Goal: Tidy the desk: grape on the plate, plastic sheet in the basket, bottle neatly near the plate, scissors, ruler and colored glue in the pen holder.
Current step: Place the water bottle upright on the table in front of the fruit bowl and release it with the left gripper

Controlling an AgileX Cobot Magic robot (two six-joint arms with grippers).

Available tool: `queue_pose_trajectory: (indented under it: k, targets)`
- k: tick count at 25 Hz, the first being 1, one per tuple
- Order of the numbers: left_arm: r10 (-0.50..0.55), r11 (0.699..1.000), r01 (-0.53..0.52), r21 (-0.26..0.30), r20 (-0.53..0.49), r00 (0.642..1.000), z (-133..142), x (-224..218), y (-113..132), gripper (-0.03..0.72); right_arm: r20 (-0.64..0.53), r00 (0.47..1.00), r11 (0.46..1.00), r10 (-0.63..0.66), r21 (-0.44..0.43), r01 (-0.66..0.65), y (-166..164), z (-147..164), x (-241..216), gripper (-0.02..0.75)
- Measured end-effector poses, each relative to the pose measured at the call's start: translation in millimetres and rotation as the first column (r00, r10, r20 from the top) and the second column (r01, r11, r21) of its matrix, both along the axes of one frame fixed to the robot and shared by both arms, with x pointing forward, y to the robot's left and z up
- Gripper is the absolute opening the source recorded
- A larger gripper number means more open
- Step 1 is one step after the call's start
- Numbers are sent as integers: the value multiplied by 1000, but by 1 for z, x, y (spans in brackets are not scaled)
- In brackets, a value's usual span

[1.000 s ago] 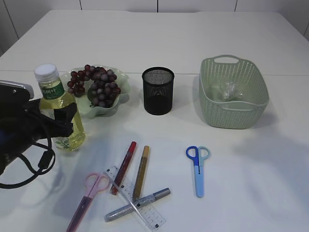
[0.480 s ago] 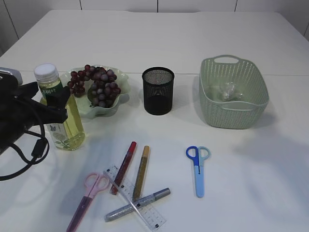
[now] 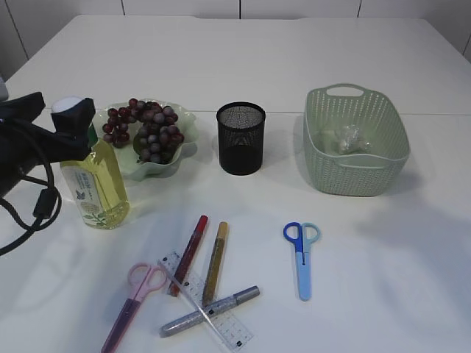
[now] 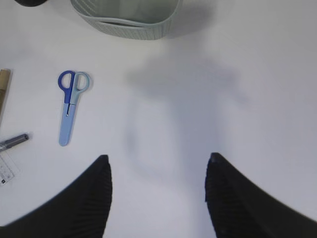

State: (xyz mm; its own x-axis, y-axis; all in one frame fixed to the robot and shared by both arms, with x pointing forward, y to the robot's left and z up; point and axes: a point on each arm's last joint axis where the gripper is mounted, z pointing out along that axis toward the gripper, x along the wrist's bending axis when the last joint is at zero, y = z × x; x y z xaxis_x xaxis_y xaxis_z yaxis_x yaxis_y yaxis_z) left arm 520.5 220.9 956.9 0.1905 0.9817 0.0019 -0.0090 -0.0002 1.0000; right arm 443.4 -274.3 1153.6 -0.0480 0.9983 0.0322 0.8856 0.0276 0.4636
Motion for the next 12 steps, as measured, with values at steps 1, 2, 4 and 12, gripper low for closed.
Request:
queue_pose_trajectory:
  k: [1, 2, 4, 12]
  targets:
    - [-2, 1000, 2, -2, 11, 1000, 3, -1, 0, 561, 0, 1000, 1000, 0, 0, 0, 0, 0, 0, 471]
    - [-2, 1000, 2, -6, 22, 1000, 7, -1, 0, 555, 0, 1000, 1000, 0, 0, 0, 0, 0, 0, 471]
    - [-2, 1000, 2, -12, 41, 999, 13, -3, 1, 547, 0, 1000, 1000, 0, 0, 0, 0, 0, 0, 471]
    - [-18, 1000, 17, -17, -24, 1000, 38, -17, 4, 541, 0, 1000, 1000, 0, 0, 0, 0, 0, 0, 471]
